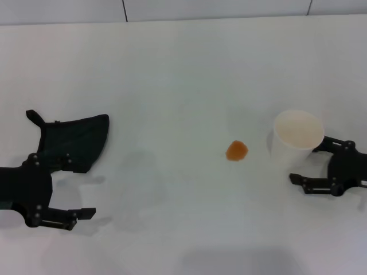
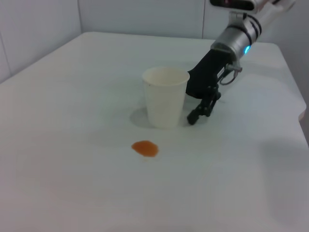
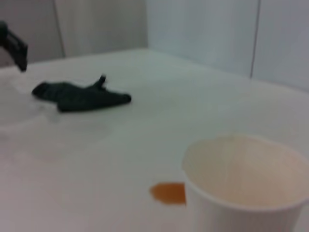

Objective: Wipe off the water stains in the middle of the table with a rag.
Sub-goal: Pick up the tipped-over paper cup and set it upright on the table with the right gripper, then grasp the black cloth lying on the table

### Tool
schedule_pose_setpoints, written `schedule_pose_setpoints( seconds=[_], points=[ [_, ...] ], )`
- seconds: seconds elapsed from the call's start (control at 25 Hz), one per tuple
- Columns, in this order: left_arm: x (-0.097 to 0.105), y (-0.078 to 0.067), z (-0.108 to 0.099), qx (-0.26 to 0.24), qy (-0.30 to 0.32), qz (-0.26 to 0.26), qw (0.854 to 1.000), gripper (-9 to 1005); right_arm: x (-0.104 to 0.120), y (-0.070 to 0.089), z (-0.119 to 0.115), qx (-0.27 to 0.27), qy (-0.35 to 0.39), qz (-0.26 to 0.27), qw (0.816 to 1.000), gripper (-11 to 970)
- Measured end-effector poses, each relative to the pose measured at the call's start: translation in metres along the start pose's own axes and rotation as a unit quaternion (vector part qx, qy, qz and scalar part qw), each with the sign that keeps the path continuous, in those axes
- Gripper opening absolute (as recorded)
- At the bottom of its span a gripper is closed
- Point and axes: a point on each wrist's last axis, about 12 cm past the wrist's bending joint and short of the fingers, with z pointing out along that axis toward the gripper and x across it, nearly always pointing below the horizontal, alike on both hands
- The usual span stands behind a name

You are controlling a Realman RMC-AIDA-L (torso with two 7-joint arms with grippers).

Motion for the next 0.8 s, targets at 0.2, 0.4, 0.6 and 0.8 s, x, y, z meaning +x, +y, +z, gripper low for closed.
schedule_pose_setpoints(
  seconds=[0.2, 0.4, 0.6, 0.8],
  points=[
    [0.003, 0.000, -0.005, -0.016, -0.006, -0.008, 1.000, 881, -0.022, -0.008, -0.009, -0.025, 0.044, -0.023, 0.998, 873],
    [0.004, 0.000, -0.008, -0.023, -0.008, -0.021, 0.999, 881, -0.044, -0.018, -0.018, -0.055, 0.059, -0.025, 0.996, 873],
    [0.005, 0.003, -0.015, -0.033, 0.002, -0.043, 0.999, 880, -0.064, -0.026, -0.027, -0.076, 0.091, -0.038, 0.992, 873],
    [0.007, 0.009, -0.027, -0.057, 0.020, -0.073, 0.996, 880, -0.086, -0.030, -0.031, -0.092, 0.139, -0.040, 0.985, 873]
  ],
)
